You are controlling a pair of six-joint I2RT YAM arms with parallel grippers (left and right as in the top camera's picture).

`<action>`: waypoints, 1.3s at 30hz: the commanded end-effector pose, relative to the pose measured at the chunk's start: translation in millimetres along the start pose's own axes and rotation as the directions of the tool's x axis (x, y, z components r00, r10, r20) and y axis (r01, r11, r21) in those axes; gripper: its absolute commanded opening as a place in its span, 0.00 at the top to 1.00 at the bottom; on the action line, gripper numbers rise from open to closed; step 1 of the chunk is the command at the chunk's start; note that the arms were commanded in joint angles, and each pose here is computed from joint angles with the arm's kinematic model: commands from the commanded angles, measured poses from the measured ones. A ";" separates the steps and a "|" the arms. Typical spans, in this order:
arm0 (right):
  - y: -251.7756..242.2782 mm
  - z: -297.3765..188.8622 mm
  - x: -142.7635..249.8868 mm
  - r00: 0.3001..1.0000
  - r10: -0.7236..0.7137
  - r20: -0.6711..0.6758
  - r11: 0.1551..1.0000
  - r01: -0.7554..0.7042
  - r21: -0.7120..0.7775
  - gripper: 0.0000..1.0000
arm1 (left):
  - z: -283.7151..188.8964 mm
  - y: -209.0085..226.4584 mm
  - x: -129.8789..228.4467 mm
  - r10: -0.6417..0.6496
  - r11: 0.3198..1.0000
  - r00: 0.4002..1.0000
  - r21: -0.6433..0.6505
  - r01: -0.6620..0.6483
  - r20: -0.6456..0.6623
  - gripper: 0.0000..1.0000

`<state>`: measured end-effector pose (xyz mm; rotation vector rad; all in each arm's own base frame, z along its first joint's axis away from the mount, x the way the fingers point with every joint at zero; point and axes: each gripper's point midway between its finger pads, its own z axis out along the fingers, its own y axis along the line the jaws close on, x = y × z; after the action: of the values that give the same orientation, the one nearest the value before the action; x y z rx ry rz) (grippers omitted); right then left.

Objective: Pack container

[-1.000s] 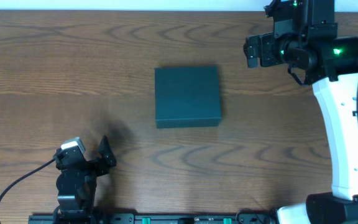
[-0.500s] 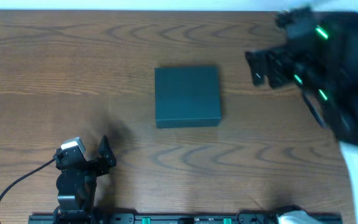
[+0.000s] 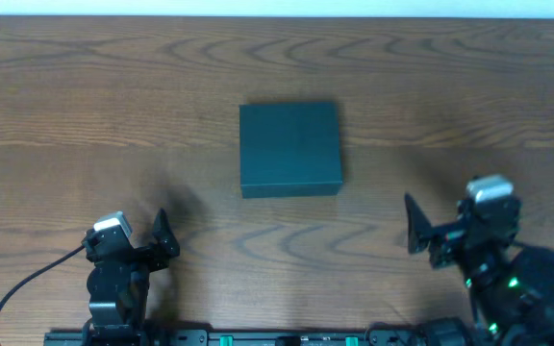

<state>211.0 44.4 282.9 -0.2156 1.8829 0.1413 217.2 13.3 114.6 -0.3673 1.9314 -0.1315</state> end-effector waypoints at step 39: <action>-13.9 47.1 193.1 0.935 0.299 -0.188 0.952 -0.278 0.130 0.01 | 2.7 5.8 5.6 0.000 1.000 1.000 -0.025 0.000 -0.006 0.05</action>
<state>197.9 29.0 86.2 0.0930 2.1209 0.2376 217.2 13.3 114.9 -0.3669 1.9303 -0.1321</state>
